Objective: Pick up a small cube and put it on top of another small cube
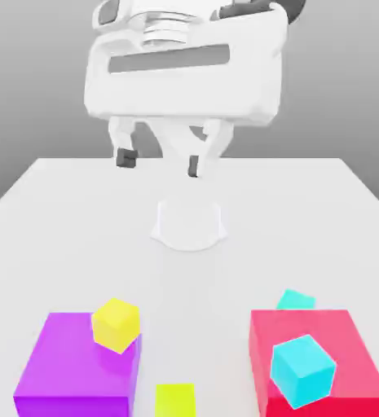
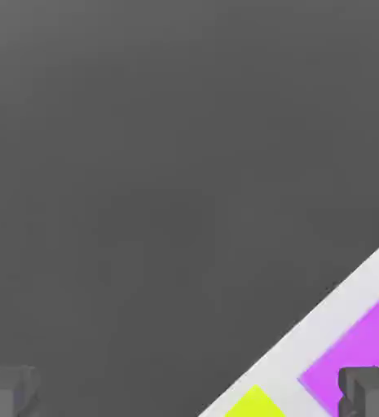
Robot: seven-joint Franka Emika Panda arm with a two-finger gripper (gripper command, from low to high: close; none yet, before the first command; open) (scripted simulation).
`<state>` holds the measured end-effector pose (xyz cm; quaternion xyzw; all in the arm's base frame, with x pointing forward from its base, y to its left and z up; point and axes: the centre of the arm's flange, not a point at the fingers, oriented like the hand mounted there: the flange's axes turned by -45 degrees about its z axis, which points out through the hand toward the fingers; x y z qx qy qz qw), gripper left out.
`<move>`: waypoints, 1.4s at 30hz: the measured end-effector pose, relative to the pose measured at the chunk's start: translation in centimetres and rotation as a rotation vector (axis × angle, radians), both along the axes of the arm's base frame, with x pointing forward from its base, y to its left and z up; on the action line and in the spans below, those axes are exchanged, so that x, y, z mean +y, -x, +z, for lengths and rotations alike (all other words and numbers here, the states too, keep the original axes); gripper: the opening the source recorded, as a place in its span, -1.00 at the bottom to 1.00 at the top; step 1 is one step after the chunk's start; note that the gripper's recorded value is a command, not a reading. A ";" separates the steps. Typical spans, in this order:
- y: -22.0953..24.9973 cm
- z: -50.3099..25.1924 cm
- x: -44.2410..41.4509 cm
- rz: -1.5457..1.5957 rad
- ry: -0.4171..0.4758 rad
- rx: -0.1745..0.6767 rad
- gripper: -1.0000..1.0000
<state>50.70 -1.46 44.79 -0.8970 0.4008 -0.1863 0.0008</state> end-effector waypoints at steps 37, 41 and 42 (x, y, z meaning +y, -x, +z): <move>-3.7 -24.2 2.4 -0.463 -0.265 0.234 -1.00; -7.8 -22.6 6.1 -0.199 -0.260 0.175 -1.00; -7.9 -22.2 7.1 -0.144 -0.257 0.171 -1.00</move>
